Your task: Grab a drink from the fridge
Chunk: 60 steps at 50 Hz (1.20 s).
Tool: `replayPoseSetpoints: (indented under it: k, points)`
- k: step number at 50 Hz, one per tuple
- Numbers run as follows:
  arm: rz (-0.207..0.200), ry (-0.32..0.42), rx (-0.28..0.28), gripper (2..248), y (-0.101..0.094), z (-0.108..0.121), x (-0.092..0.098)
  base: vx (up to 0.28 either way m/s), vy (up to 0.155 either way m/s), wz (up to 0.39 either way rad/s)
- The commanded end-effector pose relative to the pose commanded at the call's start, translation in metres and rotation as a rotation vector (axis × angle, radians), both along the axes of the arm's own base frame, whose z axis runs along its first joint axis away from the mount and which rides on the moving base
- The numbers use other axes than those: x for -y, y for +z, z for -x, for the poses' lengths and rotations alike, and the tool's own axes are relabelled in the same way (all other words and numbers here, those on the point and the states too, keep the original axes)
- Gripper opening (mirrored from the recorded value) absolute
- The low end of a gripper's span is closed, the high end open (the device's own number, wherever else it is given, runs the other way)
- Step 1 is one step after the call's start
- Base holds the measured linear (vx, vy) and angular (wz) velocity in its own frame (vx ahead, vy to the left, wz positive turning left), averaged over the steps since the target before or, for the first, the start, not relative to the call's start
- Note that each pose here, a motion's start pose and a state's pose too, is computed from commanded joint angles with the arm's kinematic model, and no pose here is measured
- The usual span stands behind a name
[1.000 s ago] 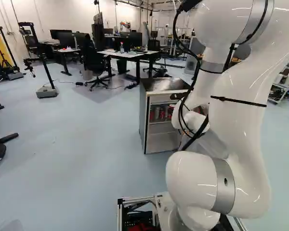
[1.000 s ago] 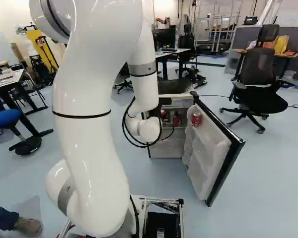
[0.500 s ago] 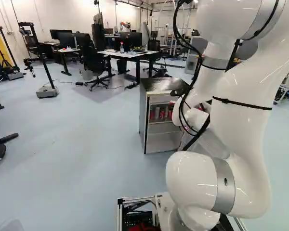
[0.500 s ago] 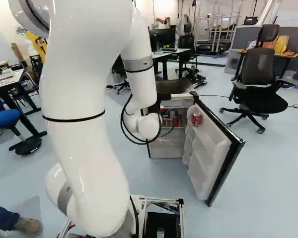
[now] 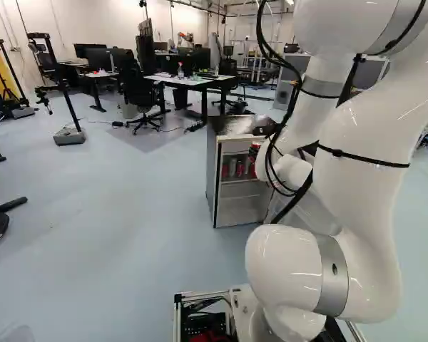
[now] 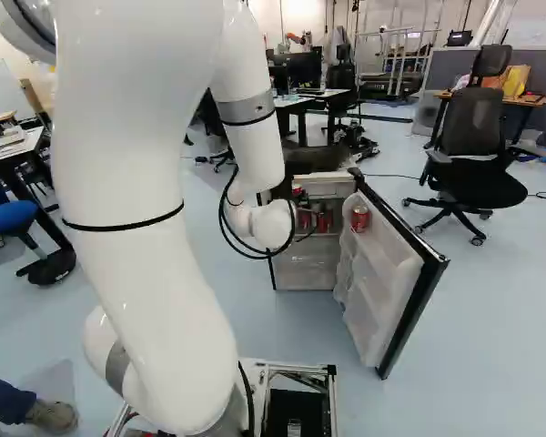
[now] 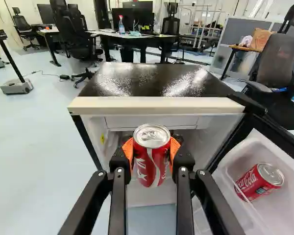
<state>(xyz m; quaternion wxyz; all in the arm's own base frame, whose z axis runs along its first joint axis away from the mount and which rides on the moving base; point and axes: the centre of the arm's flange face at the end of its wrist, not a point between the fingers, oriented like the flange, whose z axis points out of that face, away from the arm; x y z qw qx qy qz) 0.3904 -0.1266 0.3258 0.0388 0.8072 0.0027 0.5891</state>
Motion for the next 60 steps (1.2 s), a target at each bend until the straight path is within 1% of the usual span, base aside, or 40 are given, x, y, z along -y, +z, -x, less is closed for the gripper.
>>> replayPoseSetpoints:
  k: [21, 60]
  points:
    - [0.02, 0.008, 0.045, 94, 0.02, -0.012, 0.001, 0.0, 0.0, 0.0]
    - [0.055, 0.022, 0.098, 94, 0.056, -0.038, 0.003, 0.0, 0.0, 0.0]
